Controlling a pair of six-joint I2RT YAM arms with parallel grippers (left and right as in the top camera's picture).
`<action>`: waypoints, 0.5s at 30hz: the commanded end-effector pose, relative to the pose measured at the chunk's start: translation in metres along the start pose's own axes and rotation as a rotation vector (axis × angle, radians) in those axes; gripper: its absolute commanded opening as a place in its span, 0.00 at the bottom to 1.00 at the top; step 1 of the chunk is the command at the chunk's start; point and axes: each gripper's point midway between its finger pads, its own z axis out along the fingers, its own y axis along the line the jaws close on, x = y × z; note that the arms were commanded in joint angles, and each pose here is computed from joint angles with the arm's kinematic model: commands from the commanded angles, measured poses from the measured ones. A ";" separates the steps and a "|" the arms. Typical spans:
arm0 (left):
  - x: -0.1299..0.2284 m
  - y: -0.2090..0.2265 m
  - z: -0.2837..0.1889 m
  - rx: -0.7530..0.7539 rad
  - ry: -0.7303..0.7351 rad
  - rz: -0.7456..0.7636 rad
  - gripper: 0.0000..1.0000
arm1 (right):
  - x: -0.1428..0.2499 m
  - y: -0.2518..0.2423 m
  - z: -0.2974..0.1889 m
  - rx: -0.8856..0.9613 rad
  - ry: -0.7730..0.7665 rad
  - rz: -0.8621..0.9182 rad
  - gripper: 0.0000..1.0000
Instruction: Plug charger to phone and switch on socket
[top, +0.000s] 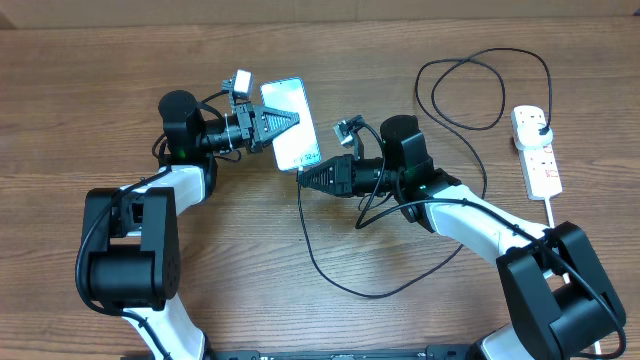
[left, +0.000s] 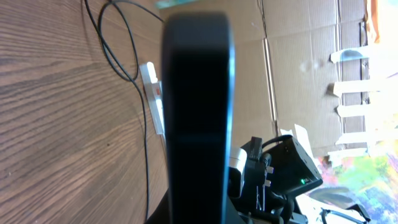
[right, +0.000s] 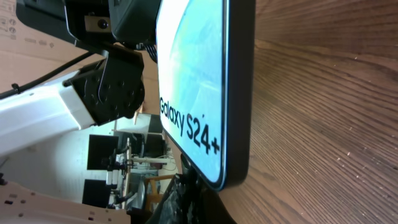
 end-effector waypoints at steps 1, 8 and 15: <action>0.030 -0.012 0.004 0.057 0.178 0.012 0.04 | -0.019 -0.008 -0.004 0.052 -0.082 -0.035 0.04; 0.035 -0.013 0.003 0.065 0.206 0.007 0.04 | -0.018 -0.008 -0.004 0.053 -0.080 -0.056 0.04; 0.035 -0.013 0.003 0.066 0.207 0.008 0.04 | -0.017 -0.009 -0.004 0.053 -0.076 -0.053 0.04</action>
